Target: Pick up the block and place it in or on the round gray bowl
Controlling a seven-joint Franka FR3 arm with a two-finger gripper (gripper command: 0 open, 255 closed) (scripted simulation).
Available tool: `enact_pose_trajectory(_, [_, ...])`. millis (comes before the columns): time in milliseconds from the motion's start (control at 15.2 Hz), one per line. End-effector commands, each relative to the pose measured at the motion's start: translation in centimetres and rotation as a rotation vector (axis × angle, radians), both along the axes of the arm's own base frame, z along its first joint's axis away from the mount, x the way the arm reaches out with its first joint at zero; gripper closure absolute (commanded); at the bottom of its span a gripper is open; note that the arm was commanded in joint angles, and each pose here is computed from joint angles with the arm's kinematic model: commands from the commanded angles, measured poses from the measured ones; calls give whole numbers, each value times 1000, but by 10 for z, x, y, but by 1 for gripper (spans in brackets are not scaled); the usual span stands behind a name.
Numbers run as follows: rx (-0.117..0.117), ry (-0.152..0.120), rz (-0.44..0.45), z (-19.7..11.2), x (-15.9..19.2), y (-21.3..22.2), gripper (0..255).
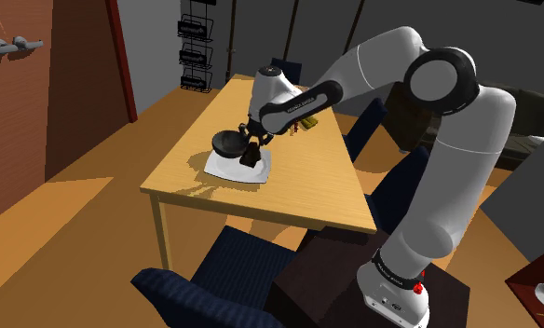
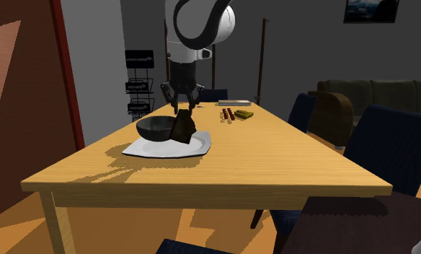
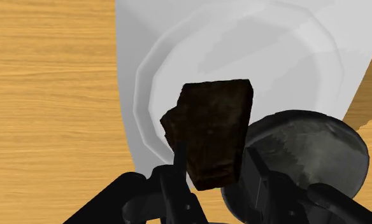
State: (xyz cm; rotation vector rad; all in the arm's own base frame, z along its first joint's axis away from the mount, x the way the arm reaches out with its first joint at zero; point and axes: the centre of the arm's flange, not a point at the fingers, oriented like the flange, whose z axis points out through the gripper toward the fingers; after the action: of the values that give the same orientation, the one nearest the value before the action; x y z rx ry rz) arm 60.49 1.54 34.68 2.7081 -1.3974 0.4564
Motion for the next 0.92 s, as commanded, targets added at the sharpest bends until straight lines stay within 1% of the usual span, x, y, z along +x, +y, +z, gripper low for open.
enact_pose_trajectory(0, [0,0,0,11,-1,0,255])
enact_pose_trajectory(462, [0,0,0,47,-1,0,255])
enact_pose_trajectory(858, [0,0,0,57,77,13,255])
